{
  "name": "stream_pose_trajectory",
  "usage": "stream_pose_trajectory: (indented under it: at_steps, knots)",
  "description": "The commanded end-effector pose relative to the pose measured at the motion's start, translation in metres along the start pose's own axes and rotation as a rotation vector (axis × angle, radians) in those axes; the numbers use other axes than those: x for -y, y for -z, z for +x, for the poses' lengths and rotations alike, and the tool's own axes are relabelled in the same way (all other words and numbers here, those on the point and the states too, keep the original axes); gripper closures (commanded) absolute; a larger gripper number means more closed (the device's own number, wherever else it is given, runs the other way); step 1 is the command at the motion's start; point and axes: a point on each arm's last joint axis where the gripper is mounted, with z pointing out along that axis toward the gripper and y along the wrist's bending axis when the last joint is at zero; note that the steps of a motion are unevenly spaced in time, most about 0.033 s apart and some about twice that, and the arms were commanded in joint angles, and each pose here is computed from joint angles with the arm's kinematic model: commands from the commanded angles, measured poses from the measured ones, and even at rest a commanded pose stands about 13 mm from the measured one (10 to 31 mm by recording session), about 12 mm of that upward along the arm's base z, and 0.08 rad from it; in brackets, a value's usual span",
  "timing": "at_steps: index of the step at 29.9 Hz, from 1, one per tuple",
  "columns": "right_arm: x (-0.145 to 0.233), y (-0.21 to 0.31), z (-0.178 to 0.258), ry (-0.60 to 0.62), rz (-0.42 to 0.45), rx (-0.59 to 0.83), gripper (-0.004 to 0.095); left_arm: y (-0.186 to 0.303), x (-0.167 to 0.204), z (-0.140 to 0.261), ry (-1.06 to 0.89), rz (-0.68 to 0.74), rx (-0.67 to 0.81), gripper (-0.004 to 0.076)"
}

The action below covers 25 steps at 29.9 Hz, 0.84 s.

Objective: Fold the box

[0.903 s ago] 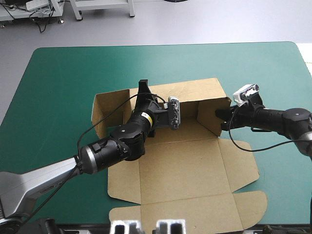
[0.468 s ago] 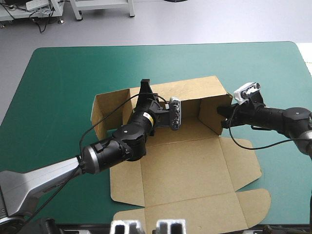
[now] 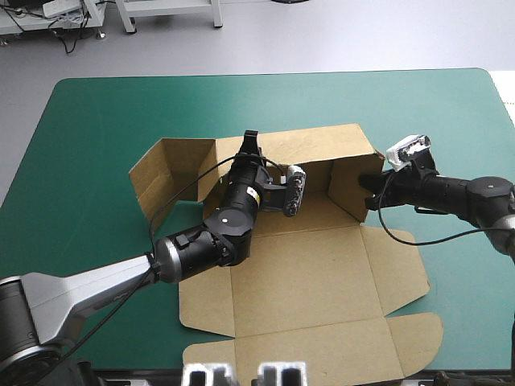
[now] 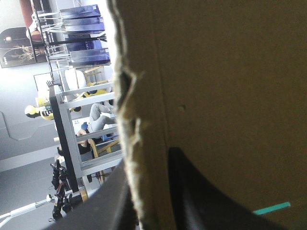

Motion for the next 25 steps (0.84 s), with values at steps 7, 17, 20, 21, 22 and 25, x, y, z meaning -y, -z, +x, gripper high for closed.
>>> stream_pose_trajectory:
  at_steps: [7, 17, 20, 21, 22, 25]
  knots:
    - [-0.002, 0.006, -0.01, -0.015, 0.0, 0.043, 0.0915, 0.013, -0.02, 0.0, 0.116, -0.097, 0.037, 0.0305]
    - [0.002, 0.006, -0.01, -0.058, 0.041, 0.042, 0.0915, 0.07, -0.046, -0.028, 0.319, -0.175, 0.228, 0.0307]
    - [0.002, 0.006, -0.01, -0.07, 0.047, 0.043, 0.0913, 0.09, -0.066, -0.028, 0.426, -0.221, 0.291, 0.0313]
    - [0.002, 0.006, -0.01, -0.077, 0.047, 0.043, 0.0913, 0.096, -0.076, -0.025, 0.474, -0.247, 0.304, 0.0329]
    - [0.002, 0.006, -0.01, -0.085, 0.047, 0.043, 0.0913, 0.1, -0.083, -0.022, 0.511, -0.271, 0.304, 0.0348]
    - [0.002, 0.006, -0.01, -0.114, 0.045, 0.045, 0.0913, 0.105, -0.113, 0.0, 0.611, -0.369, 0.269, 0.0447]
